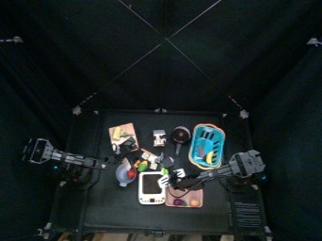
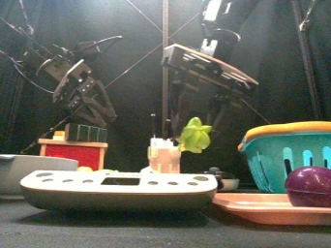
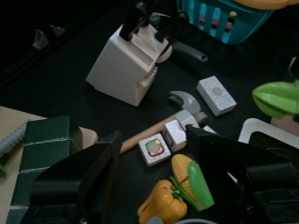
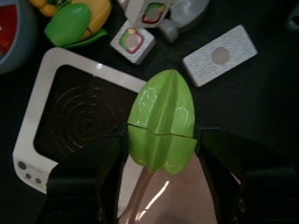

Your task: Place starfruit on stove

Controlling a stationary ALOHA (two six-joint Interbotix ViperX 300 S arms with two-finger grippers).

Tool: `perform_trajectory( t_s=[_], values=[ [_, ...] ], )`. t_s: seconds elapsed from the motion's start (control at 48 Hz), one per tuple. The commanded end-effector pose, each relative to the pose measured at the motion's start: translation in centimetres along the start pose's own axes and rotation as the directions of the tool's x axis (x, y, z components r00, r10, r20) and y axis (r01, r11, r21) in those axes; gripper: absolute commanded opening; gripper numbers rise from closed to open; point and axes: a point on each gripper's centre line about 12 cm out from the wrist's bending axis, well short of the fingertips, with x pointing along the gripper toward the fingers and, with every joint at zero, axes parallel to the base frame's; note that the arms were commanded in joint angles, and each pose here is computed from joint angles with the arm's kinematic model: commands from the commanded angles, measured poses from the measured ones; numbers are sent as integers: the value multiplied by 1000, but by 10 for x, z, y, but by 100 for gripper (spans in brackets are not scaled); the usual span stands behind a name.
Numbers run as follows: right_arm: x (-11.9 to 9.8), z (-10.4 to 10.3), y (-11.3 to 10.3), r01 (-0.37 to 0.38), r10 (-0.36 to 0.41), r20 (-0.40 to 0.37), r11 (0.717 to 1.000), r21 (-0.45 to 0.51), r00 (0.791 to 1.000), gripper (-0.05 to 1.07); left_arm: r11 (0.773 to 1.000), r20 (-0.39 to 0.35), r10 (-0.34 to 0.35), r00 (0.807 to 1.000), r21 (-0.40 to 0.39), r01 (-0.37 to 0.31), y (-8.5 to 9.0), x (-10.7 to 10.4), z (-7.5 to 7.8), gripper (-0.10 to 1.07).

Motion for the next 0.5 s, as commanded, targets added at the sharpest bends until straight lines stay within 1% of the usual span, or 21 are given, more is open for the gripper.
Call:
perform_trajectory(
  t_s=[0.0,0.062,0.188,0.25,0.354,0.438,0.479],
  values=[
    [-13,8,23,-65,65,21,998,16,998,77,1000,19,-1,1000,-11,1,1,-3,6,94],
    [-10,7,32,-65,64,25,997,32,998,77,1000,22,-3,1000,-14,4,2,-5,6,94],
    [-1,3,48,-37,32,54,995,88,998,77,1000,28,-10,1000,-18,10,3,-8,5,94],
    [-6,1,55,-26,19,66,994,110,998,77,1000,31,-10,999,-19,11,4,-10,5,94],
    [-17,2,61,-22,12,73,990,137,997,77,1000,34,-12,999,-22,12,6,-11,5,94],
    [-19,1,65,-27,16,73,988,153,997,77,1000,36,-12,999,-23,13,6,-12,5,94],
    [-16,0,69,-30,18,71,985,171,997,77,1000,37,-12,999,-24,13,7,-12,5,94]
  ],
)
